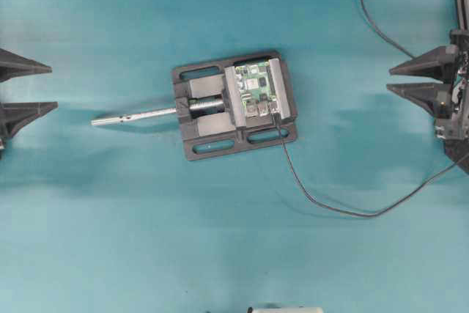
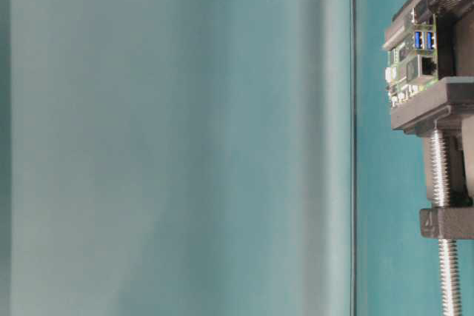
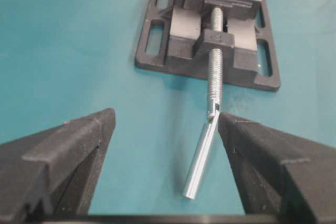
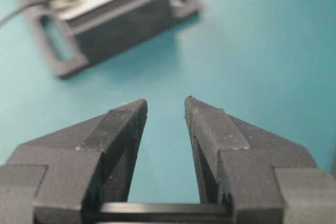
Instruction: Insert the USB into the fixed PCB.
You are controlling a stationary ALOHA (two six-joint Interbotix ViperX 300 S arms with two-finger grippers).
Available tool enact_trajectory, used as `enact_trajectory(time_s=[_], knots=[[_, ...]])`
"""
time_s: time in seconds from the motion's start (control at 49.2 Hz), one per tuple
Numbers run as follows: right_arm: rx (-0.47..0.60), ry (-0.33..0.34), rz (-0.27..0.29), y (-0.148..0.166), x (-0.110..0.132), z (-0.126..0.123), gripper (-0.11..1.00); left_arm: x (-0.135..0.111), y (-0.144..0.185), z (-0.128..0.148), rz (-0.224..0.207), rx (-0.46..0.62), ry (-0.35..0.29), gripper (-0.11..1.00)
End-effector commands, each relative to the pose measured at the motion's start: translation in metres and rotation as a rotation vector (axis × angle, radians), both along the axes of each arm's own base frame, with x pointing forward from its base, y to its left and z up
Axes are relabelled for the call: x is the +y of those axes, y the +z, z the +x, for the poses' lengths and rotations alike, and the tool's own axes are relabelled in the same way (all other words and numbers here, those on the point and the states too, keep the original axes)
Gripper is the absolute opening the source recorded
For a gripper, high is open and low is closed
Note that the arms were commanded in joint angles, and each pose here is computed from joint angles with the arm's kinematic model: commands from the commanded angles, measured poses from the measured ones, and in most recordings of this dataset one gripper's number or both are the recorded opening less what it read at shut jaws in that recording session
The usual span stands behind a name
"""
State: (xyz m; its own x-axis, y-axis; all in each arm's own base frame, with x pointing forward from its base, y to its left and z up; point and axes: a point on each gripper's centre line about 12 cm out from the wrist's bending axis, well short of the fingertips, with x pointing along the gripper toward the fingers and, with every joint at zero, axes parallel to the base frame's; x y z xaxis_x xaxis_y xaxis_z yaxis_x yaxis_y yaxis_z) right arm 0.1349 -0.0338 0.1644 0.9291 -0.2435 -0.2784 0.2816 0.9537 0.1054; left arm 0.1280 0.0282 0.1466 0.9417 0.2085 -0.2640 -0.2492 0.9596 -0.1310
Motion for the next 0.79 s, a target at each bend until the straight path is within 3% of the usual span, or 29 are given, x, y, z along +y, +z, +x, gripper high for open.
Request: enact_trajectory(time_s=[0.0, 0.183, 0.386, 0.508, 0.671, 0.772], knots=[[-0.016, 0.042, 0.007, 0.012, 0.004, 0.005, 0.42, 0.001, 0.004, 0.002, 0.001, -0.006, 0.002, 0.94], [0.001, 0.103, 0.022, 0.011, 0.011, 0.006, 0.42, 0.001, 0.004, 0.002, 0.001, -0.006, 0.002, 0.94], [-0.002, 0.093, -0.006, 0.013, 0.009, 0.006, 0.42, 0.001, 0.004, 0.002, 0.003, -0.006, 0.001, 0.94], [-0.004, 0.120, -0.068, 0.020, 0.010, 0.009, 0.42, 0.001, 0.004, 0.002, 0.003, -0.007, 0.001, 0.94], [0.041, 0.194, -0.230, 0.023, 0.013, 0.009, 0.42, 0.001, 0.004, 0.002, 0.002, -0.007, 0.002, 0.94], [0.084, 0.254, -0.285, 0.019, 0.017, 0.009, 0.42, 0.001, 0.004, 0.002, 0.001, -0.006, 0.002, 0.94]])
